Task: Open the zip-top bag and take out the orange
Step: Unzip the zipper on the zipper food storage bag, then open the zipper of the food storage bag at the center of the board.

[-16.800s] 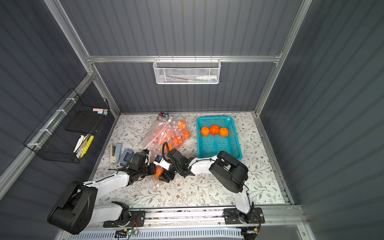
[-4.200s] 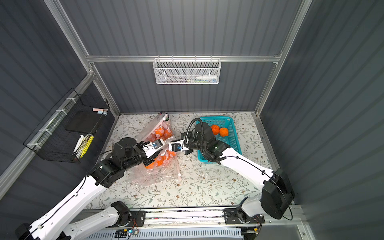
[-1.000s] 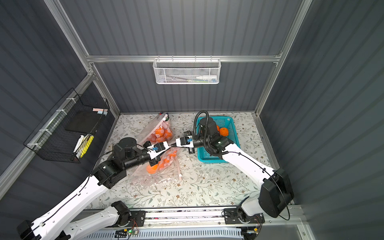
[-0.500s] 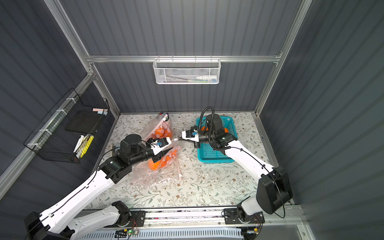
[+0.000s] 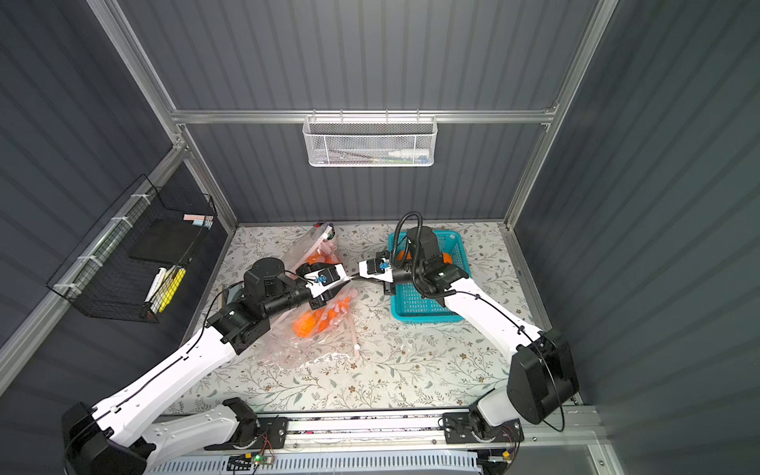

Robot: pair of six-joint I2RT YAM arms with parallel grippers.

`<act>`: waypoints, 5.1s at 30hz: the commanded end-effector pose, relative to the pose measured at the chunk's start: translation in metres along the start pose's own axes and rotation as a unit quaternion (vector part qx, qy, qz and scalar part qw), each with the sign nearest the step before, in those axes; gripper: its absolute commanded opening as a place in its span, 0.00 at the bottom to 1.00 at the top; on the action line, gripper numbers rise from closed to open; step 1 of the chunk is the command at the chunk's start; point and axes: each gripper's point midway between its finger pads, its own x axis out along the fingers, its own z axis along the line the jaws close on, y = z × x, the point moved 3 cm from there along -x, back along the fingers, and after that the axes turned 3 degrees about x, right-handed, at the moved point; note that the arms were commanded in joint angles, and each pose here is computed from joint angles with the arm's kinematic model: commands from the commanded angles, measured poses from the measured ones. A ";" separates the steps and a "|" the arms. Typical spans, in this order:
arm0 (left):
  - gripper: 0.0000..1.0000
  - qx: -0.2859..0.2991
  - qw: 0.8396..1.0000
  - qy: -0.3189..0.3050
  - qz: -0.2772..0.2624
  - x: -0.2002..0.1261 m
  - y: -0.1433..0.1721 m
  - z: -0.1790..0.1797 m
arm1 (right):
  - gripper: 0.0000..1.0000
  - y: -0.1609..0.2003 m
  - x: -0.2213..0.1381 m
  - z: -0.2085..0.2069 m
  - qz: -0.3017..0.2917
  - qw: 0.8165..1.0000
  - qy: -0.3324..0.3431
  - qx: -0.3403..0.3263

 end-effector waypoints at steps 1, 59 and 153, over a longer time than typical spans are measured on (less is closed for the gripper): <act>0.40 0.019 1.000 0.007 -0.022 -0.001 -0.006 -0.002 | 0.00 -0.006 0.003 0.002 -0.012 1.000 -0.017 -0.006; 0.10 -0.126 0.986 -0.016 0.105 -0.110 -0.004 -0.007 | 0.00 0.013 -0.034 -0.033 0.024 0.997 0.071 0.025; 0.43 -0.190 0.969 0.053 0.147 -0.051 -0.001 -0.004 | 0.00 -0.006 -0.027 -0.003 -0.010 1.000 0.005 0.006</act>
